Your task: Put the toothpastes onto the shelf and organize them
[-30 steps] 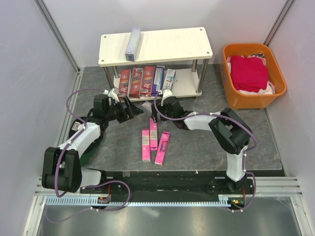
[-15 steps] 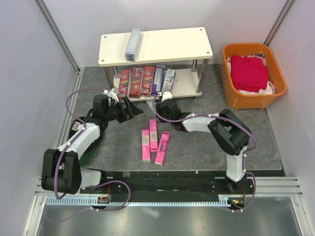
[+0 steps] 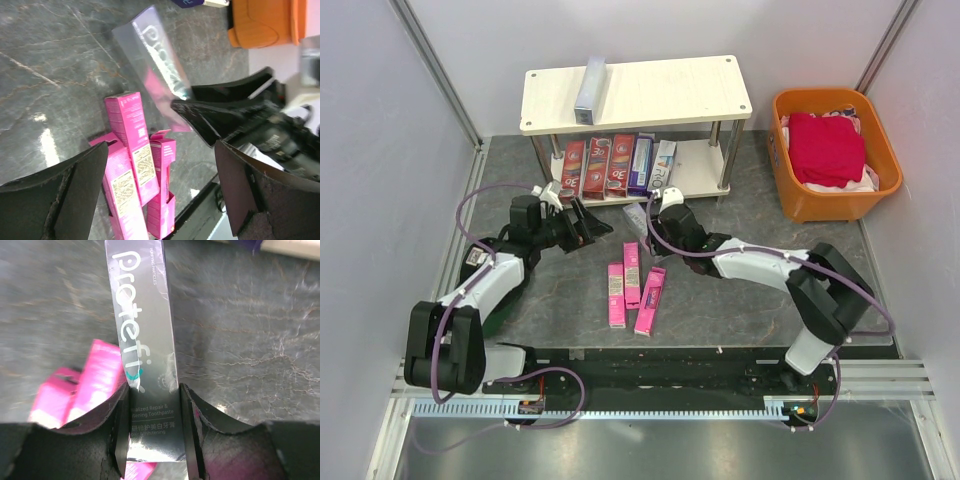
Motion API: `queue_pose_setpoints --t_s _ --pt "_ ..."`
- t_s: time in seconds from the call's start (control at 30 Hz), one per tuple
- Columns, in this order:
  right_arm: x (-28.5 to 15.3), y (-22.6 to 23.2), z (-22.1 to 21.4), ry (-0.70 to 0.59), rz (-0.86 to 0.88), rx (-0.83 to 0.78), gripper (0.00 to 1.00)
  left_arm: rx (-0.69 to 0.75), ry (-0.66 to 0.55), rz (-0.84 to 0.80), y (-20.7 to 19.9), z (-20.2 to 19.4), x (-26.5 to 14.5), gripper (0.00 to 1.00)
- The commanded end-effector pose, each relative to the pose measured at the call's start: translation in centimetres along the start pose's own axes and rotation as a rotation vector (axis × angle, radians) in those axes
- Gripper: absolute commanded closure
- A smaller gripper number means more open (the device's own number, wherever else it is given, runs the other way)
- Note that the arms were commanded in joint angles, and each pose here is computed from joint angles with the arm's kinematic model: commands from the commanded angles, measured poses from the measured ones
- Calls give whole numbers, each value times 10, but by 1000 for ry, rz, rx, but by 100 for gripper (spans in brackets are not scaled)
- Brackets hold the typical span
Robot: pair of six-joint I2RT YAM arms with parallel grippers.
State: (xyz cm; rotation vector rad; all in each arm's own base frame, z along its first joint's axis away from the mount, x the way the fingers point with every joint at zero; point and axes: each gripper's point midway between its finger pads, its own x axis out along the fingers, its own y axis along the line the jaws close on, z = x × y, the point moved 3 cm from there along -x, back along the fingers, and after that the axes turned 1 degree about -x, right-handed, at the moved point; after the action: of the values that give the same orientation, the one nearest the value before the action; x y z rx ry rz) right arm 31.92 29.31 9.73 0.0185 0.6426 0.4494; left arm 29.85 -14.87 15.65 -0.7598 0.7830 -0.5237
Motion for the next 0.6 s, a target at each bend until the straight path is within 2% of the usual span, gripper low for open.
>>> queue_pose_setpoints --t_s 0.0,0.43,0.57 --pt "-37 26 43 -132 85 48 62 -28 2 -120 -18 -1 6 6" --pt "-74 90 59 -176 259 68 62 -69 -19 -201 -43 -7 29 6" --pt "-82 95 63 -194 277 96 62 -97 -9 -207 -39 -13 34 14"
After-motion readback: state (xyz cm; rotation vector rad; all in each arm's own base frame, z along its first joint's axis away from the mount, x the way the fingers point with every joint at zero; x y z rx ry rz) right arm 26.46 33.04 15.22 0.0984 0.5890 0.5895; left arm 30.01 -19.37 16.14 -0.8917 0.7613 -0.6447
